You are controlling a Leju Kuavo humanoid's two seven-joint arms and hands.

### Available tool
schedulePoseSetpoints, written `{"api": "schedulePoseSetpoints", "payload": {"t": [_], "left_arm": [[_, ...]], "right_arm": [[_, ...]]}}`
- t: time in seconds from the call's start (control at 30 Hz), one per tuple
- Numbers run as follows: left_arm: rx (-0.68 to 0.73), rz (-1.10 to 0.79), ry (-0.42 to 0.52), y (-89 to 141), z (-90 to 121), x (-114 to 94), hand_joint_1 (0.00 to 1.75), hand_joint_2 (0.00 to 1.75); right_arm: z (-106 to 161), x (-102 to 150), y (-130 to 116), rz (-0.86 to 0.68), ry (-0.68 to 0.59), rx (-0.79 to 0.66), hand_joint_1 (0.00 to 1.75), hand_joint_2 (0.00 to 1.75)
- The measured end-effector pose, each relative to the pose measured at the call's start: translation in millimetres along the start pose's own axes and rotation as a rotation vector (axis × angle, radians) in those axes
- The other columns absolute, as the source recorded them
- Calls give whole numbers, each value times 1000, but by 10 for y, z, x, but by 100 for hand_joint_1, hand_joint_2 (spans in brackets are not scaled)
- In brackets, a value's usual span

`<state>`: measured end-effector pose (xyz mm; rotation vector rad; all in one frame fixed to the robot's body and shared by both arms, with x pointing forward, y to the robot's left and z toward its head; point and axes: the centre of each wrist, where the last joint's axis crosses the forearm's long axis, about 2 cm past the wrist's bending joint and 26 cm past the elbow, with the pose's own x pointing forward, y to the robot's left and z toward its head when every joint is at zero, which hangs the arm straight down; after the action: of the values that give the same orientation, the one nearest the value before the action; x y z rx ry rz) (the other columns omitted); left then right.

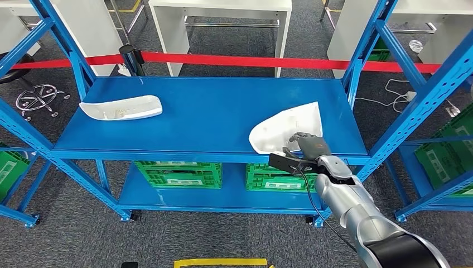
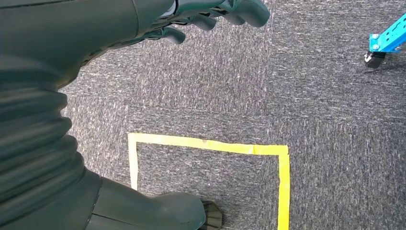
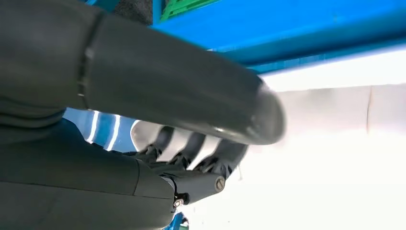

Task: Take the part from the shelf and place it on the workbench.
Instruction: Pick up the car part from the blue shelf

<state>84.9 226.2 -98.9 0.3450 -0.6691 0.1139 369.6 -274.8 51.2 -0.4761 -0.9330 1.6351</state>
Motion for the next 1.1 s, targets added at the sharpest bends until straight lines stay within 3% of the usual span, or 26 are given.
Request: {"api": "schedulePoseSetpoints", "payload": {"t": [0.3, 0.93, 1.1], "left_arm": [[-4, 0, -3, -17, 9, 1, 0, 175], [-1, -6, -39, -20, 2, 17, 0, 175], [22, -13, -28, -15, 3, 15, 0, 175]], "right_arm": [[-3, -15, -82, -19, 6, -17, 175, 0], [15, -29, 55, -37, -3, -41, 175, 0], [19, -31, 41, 33, 50, -140, 175, 0]]}}
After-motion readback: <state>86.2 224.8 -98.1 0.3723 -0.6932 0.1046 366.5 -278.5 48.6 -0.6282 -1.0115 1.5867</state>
